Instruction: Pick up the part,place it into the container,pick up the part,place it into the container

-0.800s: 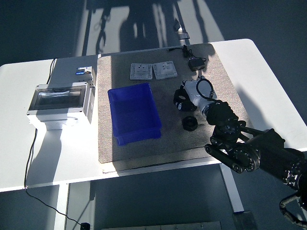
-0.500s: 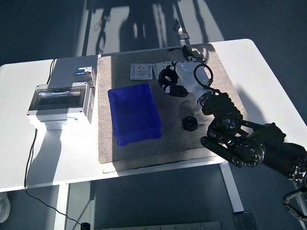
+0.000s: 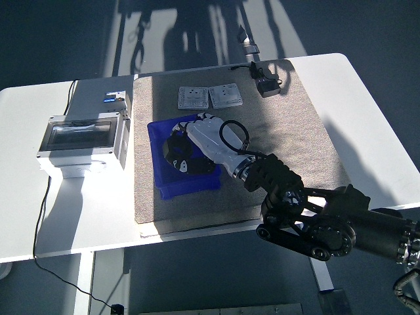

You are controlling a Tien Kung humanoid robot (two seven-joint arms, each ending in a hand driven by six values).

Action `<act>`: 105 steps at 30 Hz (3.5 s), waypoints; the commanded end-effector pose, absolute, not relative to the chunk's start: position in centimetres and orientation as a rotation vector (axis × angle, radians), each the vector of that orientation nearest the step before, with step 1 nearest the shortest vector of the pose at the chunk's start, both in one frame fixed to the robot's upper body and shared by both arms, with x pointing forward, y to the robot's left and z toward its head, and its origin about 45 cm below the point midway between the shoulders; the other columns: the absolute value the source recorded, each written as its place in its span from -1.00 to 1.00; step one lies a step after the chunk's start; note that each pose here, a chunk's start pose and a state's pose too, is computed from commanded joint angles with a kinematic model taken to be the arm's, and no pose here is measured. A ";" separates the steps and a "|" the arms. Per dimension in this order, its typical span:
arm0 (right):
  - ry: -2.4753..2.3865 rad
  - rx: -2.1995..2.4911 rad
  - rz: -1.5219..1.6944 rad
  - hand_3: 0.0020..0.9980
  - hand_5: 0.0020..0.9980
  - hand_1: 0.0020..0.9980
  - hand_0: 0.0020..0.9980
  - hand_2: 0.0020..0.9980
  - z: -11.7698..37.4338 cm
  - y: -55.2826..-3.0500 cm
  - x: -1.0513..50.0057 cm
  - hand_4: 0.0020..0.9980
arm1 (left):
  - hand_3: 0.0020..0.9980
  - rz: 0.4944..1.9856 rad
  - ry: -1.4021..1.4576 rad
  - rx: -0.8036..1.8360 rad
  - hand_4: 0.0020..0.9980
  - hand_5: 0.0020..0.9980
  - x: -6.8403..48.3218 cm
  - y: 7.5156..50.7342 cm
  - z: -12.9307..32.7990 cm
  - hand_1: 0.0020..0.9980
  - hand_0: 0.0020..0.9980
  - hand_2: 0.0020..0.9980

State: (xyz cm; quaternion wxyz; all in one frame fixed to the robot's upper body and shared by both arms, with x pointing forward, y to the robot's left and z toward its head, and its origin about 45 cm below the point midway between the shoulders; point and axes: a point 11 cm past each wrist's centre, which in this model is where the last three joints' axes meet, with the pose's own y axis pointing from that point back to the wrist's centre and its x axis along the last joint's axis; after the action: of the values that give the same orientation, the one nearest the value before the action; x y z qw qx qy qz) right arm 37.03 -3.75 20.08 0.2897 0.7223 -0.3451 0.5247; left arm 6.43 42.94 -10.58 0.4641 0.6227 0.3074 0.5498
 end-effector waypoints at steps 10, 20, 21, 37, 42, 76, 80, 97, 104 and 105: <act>-0.830 1.832 1.406 0.79 -0.13 0.78 1.00 0.74 19.2 -4.3 37.5 0.75 | -0.16 1.356 0.755 1.520 0.51 0.67 6.5 42.9 -10.6 0.34 0.34 0.27; -0.962 1.878 1.287 0.78 -0.12 0.84 1.00 0.79 18.6 -5.7 37.7 0.78 | -0.17 1.368 0.758 1.511 0.51 0.68 6.4 43.0 -10.6 0.34 0.34 0.27; -0.978 1.887 1.271 0.78 -0.12 0.84 1.00 0.79 18.6 -5.9 37.7 0.78 | -0.17 1.367 0.755 1.512 0.51 0.68 6.4 43.1 -10.5 0.34 0.34 0.27; -1.147 1.630 0.839 0.75 -0.18 0.58 0.90 0.65 16.7 -18.0 36.9 0.74 | -0.18 1.350 0.768 1.509 0.51 0.69 5.8 42.2 -10.9 0.34 0.34 0.25; -1.111 1.620 0.822 0.69 -0.20 0.29 0.74 0.50 16.0 -18.0 36.5 0.72 | -0.17 1.326 0.777 1.511 0.51 0.71 5.8 42.0 -11.0 0.33 0.34 0.26; -1.135 1.621 1.176 -0.04 -0.93 -0.13 0.52 -0.20 18.8 -14.9 38.1 -0.13 | -0.14 1.348 0.763 1.512 0.52 0.84 6.2 42.5 -10.8 0.34 0.35 0.26; -1.218 1.688 1.295 -0.05 -0.97 -0.10 0.52 -0.19 21.6 -12.7 38.7 -0.19 | -0.15 1.347 0.761 1.515 0.52 0.85 6.1 42.6 -10.7 0.34 0.35 0.26; -1.082 1.879 1.381 -0.04 -0.97 -0.07 0.54 -0.19 19.7 -5.2 37.8 -0.20 | -0.15 1.378 0.749 1.513 0.52 0.85 6.7 43.4 -10.4 0.34 0.35 0.26; -0.977 1.869 1.360 0.98 -0.59 0.70 0.82 0.79 18.6 -5.0 37.5 0.47 | -0.17 1.382 0.744 1.516 0.52 0.84 6.7 43.7 -10.3 0.33 0.34 0.25; -0.971 1.867 1.361 0.98 -0.59 0.70 0.82 0.79 18.6 -5.0 37.5 0.47 | -0.17 1.383 0.744 1.517 0.52 0.84 6.7 43.7 -10.3 0.33 0.34 0.25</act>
State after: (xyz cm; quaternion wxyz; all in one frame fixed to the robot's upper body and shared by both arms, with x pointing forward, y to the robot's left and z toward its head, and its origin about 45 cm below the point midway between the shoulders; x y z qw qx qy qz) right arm 37.51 -5.01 18.64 0.3125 0.7078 -0.3679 0.5158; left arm 6.71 43.70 -10.27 0.4610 0.6165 0.3023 0.5621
